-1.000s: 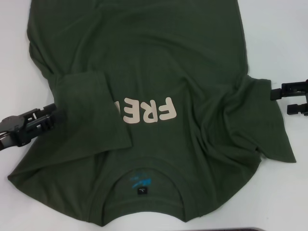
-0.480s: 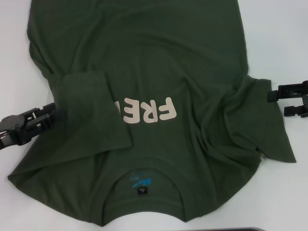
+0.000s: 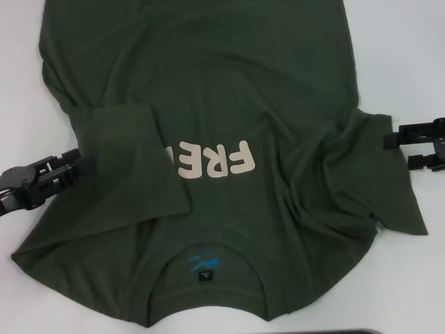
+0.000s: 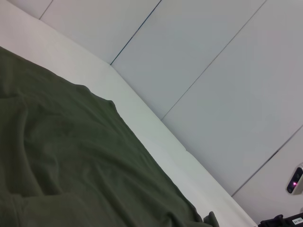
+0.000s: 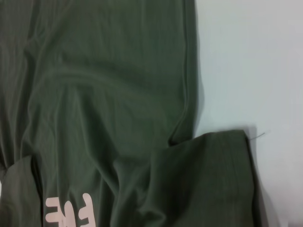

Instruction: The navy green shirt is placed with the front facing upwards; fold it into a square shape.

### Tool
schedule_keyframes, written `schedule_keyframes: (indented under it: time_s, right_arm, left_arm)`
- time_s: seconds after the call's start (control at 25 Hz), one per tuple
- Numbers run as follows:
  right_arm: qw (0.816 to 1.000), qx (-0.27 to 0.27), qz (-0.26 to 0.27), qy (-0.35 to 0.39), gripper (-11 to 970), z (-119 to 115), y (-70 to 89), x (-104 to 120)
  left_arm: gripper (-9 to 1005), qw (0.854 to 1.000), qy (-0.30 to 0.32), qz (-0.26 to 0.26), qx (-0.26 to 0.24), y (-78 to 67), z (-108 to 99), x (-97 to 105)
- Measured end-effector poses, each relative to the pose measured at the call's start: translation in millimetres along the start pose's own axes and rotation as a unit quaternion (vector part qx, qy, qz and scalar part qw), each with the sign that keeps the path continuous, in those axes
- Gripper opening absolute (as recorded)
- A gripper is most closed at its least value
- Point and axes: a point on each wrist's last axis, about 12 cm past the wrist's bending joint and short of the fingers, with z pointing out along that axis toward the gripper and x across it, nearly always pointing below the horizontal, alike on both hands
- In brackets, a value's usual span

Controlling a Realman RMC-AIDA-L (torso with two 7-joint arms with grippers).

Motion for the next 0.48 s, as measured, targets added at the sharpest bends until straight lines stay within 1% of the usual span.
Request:
schedule_keyframes:
  time_s: [0.48]
  right_arm:
    - [1.000, -0.001, -0.002, 0.002, 796, 2.4, 1.5, 0.1]
  left_arm:
    - [553, 1.000, 0.000, -0.001, 0.001, 0.0, 1.0, -1.1]
